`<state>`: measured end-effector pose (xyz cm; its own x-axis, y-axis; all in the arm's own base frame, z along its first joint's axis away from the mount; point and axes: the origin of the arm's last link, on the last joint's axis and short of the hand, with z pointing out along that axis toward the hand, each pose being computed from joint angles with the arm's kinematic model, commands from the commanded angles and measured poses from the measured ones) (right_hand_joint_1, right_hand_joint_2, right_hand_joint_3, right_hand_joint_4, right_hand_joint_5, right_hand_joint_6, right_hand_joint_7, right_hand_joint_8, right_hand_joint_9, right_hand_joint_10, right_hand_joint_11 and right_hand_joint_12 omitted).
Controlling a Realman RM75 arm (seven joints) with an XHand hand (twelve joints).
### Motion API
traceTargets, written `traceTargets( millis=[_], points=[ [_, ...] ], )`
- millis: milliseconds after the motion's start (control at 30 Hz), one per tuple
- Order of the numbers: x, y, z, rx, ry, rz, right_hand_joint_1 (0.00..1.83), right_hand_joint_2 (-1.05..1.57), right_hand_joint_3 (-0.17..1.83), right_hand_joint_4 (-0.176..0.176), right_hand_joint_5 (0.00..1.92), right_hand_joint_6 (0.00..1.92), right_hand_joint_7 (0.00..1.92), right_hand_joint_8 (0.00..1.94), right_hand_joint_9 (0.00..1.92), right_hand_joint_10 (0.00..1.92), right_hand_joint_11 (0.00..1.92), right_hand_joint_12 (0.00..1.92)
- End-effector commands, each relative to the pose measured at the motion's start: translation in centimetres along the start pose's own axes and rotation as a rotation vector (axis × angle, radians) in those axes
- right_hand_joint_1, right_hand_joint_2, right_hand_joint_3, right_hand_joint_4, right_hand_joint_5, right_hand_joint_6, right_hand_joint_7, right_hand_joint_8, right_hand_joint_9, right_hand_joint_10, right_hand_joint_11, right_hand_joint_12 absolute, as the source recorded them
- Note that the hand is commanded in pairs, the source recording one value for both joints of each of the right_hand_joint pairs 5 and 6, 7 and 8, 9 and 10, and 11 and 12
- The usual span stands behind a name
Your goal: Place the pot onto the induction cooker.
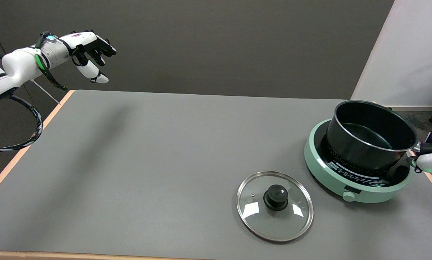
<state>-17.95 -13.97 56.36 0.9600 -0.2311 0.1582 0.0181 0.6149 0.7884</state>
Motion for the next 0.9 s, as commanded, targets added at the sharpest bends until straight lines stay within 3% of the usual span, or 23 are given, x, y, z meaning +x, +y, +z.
traceTargets(
  millis=[33, 367, 467, 533, 600, 633, 700, 733, 767, 800, 833, 900],
  points=[
    [0.11, -0.12, 0.11, 0.005, 0.002, -0.014, 0.94, 1.45, 0.46, -0.091, 1.67, 1.67, 1.67, 1.67, 1.67, 1.67, 1.67, 1.67],
    [0.18, -0.04, 0.13, 0.002, 0.004, -0.016, 0.93, 1.41, 0.51, -0.093, 1.56, 1.56, 1.56, 1.56, 1.56, 1.56, 1.56, 1.56],
    [0.18, -0.04, 0.13, 0.002, 0.004, -0.016, 0.97, 1.26, 0.93, -0.08, 1.33, 1.33, 1.33, 1.33, 1.33, 1.33, 1.33, 1.33],
    [0.15, -0.05, 0.11, 0.004, 0.003, -0.017, 0.97, 1.23, 1.04, -0.081, 1.32, 1.32, 1.32, 1.32, 1.32, 1.32, 1.32, 1.32],
    [0.19, -0.02, 0.1, 0.003, 0.004, -0.02, 0.96, 1.14, 1.27, -0.047, 1.28, 1.28, 1.28, 1.28, 1.28, 1.28, 1.28, 1.28],
    [0.21, -0.03, 0.09, 0.004, 0.004, -0.024, 0.96, 1.07, 1.39, -0.009, 1.23, 1.23, 1.23, 1.23, 1.23, 1.23, 1.23, 1.23],
    [0.19, -0.08, 0.05, 0.006, 0.004, -0.05, 0.97, 0.88, 1.57, 0.017, 1.16, 1.16, 1.16, 1.16, 1.16, 1.16, 1.16, 1.16],
    [0.19, -0.16, 0.03, 0.013, 0.004, -0.061, 0.98, 0.77, 1.65, 0.013, 1.13, 1.13, 1.13, 1.13, 1.13, 1.13, 1.13, 1.13],
    [0.2, -0.19, 0.02, 0.017, 0.005, -0.064, 1.01, 0.57, 1.77, -0.017, 1.08, 1.08, 1.08, 1.08, 1.08, 1.08, 1.08, 1.08],
    [0.18, -0.15, -0.02, 0.017, 0.005, -0.064, 1.03, 0.4, 1.83, -0.107, 1.02, 1.02, 1.02, 1.02, 1.02, 1.02, 1.02, 1.02],
    [0.18, -0.1, -0.02, 0.016, 0.005, -0.063, 1.05, 0.32, 1.83, -0.174, 0.98, 0.98, 0.98, 0.98, 0.98, 0.98, 0.98, 0.98],
    [0.23, -0.06, -0.02, 0.015, 0.007, -0.064, 1.08, 0.07, 1.83, -0.176, 0.85, 0.85, 0.85, 0.85, 0.85, 0.85, 0.85, 0.85]
  ],
)
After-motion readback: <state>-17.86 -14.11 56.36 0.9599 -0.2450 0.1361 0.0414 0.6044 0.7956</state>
